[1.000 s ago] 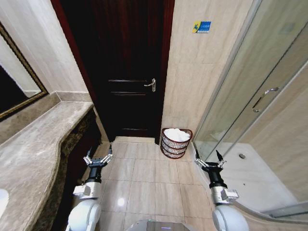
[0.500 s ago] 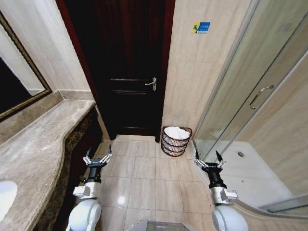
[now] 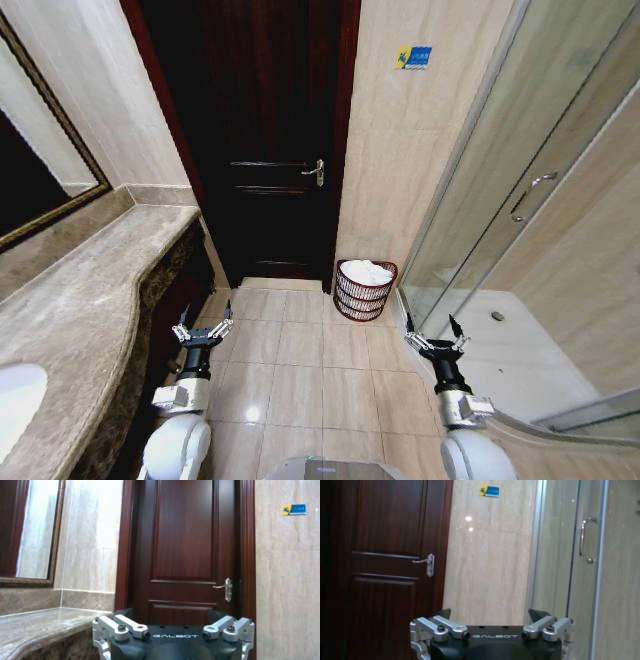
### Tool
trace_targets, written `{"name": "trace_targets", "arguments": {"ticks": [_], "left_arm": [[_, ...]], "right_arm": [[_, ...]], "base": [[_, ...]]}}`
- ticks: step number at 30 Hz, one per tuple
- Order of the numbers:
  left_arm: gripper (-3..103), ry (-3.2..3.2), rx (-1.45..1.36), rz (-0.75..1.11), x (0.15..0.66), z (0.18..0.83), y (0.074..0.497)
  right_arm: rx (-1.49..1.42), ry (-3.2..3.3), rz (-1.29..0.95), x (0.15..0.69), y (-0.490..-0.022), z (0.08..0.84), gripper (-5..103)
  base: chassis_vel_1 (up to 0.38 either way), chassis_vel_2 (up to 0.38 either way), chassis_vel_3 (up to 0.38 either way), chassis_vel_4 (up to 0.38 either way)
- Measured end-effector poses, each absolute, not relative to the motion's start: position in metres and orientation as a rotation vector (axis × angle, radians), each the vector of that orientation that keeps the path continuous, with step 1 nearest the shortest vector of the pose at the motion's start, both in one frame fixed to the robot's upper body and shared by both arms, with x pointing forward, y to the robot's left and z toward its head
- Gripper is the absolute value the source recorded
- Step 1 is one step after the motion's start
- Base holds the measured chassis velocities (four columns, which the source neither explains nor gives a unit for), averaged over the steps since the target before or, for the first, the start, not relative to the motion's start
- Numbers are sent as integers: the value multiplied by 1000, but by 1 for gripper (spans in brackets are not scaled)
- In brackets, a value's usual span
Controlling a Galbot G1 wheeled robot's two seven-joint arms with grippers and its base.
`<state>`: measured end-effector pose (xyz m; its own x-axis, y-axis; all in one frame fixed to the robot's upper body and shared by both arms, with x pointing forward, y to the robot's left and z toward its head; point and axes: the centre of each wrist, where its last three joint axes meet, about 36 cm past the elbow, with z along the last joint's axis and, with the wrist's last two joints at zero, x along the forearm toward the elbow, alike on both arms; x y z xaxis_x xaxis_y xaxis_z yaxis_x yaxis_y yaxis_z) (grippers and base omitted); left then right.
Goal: Discard the used towel into the hamper.
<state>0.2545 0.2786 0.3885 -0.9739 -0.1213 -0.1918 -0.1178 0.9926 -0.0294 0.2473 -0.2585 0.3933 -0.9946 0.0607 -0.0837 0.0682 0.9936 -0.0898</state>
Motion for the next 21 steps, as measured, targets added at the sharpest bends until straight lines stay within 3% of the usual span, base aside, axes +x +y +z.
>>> {"name": "trace_targets", "arguments": {"ticks": [21], "left_arm": [[100, 2944, -216, -48, 253, 391, 281]], "right_arm": [[100, 3055, -145, 241, -257, 399, 100]], "base": [[62, -58, -61, 56]]}}
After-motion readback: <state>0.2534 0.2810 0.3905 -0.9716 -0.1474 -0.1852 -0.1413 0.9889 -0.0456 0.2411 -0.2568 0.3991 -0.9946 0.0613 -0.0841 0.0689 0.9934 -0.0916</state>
